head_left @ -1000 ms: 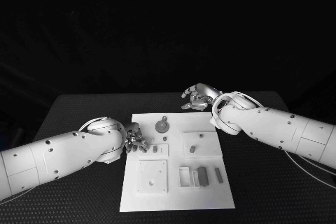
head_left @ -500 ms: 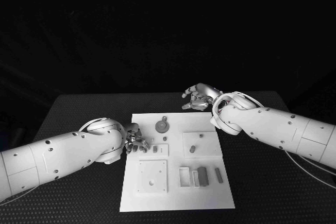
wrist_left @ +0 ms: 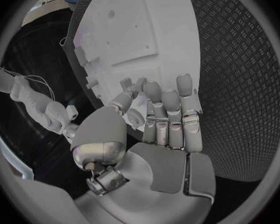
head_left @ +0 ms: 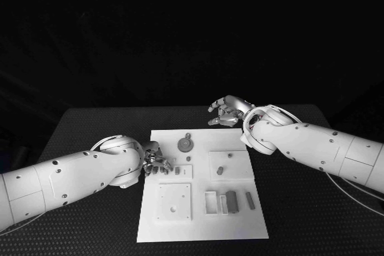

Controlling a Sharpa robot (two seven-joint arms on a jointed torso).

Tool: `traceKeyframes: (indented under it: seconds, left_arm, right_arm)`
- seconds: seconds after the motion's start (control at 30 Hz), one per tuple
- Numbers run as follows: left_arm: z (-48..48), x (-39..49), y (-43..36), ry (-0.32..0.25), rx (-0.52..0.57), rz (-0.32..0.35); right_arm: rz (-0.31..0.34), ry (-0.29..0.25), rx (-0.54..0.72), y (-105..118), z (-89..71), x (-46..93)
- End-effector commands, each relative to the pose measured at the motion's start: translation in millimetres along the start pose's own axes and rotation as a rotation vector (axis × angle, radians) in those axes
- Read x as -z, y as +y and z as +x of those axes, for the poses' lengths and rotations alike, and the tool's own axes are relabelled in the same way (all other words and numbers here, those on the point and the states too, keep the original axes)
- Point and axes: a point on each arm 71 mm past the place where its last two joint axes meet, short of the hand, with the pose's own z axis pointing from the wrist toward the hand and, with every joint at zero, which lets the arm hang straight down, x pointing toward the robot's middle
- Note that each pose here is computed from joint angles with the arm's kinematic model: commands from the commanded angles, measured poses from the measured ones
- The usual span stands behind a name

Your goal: Assemble the parts on the task board

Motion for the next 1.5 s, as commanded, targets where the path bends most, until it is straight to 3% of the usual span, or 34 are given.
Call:
traceKeyframes:
  seconds: [0.03,0.97,1.13,1.33,1.4,1.43,1.5]
  left_arm:
    - [3.0,-0.5,-0.6,0.009,0.009,0.001]
    - [-1.2,0.6,7.4,-0.028,0.051,-0.010]
    - [-3.0,1.2,14.5,-0.017,0.207,0.003]
    - [-12.5,1.7,19.0,-0.025,0.338,0.043]
    - [-15.3,2.3,17.7,-0.019,0.439,0.129]
    - [-15.3,2.3,17.7,-0.019,0.439,0.129]
    - [-20.7,3.2,16.4,-0.066,0.516,0.200]
  right_arm:
    - [-0.006,0.007,0.002,0.4,0.6,0.1]
    - [-0.004,0.006,0.003,-0.8,0.2,0.3]
    - [0.001,0.003,0.004,-2.9,-0.6,0.5]
    - [0.004,0.002,0.001,-4.2,-1.2,0.7]
    - [0.006,0.002,0.002,-5.2,-1.8,1.0]
    - [0.006,0.002,0.002,-5.2,-1.8,1.0]
    - [0.008,0.000,0.003,-6.4,-2.5,1.5]
